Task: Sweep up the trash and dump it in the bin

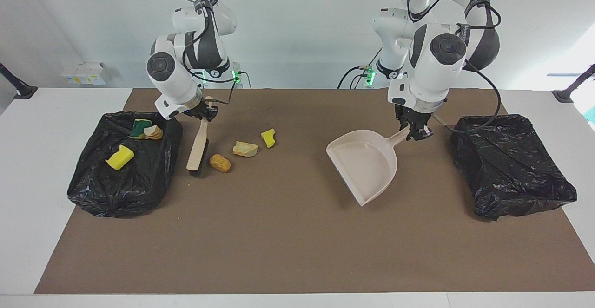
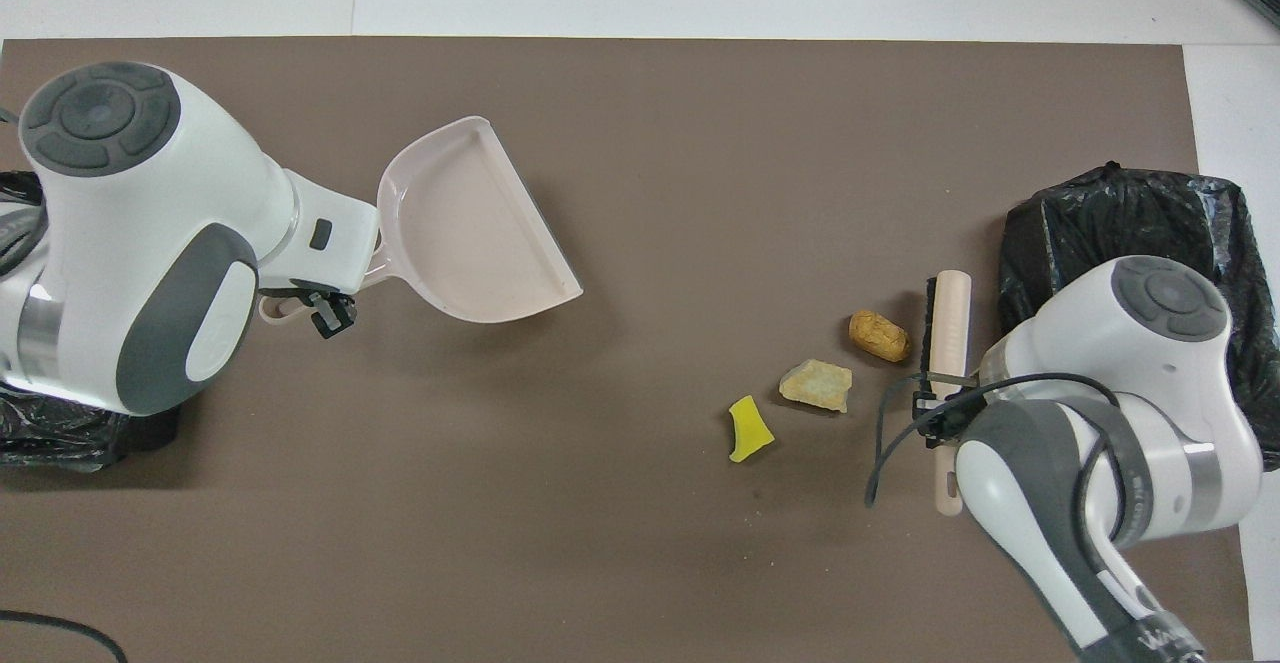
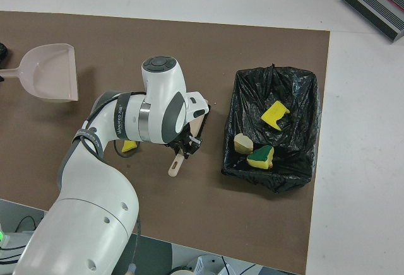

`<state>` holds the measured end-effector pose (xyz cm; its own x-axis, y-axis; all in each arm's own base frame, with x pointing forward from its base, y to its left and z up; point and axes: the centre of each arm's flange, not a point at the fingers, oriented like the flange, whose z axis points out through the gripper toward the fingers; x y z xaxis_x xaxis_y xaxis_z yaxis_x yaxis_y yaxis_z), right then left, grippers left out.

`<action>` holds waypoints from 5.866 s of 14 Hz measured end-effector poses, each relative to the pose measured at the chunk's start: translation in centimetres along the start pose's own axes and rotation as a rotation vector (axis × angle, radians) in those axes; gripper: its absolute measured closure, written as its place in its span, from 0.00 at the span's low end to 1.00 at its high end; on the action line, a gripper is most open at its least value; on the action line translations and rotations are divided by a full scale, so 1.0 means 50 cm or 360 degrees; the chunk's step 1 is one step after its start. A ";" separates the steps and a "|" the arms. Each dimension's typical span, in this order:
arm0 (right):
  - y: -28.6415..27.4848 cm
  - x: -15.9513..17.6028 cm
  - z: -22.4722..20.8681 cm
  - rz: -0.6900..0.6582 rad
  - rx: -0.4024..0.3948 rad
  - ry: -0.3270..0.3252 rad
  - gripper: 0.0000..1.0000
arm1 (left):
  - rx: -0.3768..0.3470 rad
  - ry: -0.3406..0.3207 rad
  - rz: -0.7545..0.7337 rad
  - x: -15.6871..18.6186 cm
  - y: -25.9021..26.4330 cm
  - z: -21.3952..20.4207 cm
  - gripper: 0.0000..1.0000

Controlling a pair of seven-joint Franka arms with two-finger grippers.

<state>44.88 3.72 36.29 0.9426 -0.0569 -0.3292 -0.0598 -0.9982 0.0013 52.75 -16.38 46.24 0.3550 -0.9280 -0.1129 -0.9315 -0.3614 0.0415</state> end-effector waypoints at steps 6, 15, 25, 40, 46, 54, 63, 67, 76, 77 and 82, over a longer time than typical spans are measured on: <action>-0.047 -0.022 0.063 -0.0249 -0.0033 0.0032 0.73 | 0.0008 -0.0007 0.0155 0.020 0.127 0.112 0.69; -0.183 -0.051 0.093 0.0062 0.0028 0.0047 0.73 | 0.0030 0.0004 0.0049 0.062 0.188 0.157 0.69; -0.432 -0.083 0.119 0.0233 0.0110 0.0071 0.73 | 0.0016 -0.0026 0.0025 0.089 0.244 0.192 0.69; -0.646 -0.125 0.015 0.0000 0.0334 -0.0104 0.73 | 0.0035 0.0003 0.0013 0.090 0.239 0.192 0.69; -0.468 -0.048 -0.033 0.0037 -0.0039 -0.0003 0.73 | 0.0066 0.0076 -0.0057 0.093 0.234 0.198 0.69; -0.285 0.074 -0.037 -0.0145 -0.0169 0.0118 0.73 | 0.0004 0.0100 -0.0127 0.089 0.235 0.205 0.69; -0.540 -0.022 0.081 -0.0679 -0.0238 0.0120 0.73 | -0.0002 0.0098 -0.0144 0.085 0.231 0.206 0.69; -0.595 -0.060 0.090 -0.0976 -0.0140 0.0089 0.73 | -0.0006 0.0095 -0.0149 0.084 0.231 0.207 0.69; -0.463 -0.047 -0.061 -0.0891 -0.0078 -0.0006 0.73 | -0.0009 0.0126 -0.0581 0.059 0.190 0.191 0.69; -0.457 -0.051 -0.069 -0.0793 -0.0076 -0.0007 0.73 | 0.0000 0.0147 -0.0649 0.046 0.167 0.178 0.69; -0.538 -0.111 -0.037 -0.0348 -0.0030 -0.0052 0.73 | 0.0010 0.0195 -0.0907 -0.062 0.058 0.049 0.69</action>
<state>41.84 30.83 39.83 0.9212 0.1614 -0.3541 0.1515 -0.9869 -0.0558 48.73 -14.34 44.26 0.8067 -0.5909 -0.0002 -0.5909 -0.8067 0.0017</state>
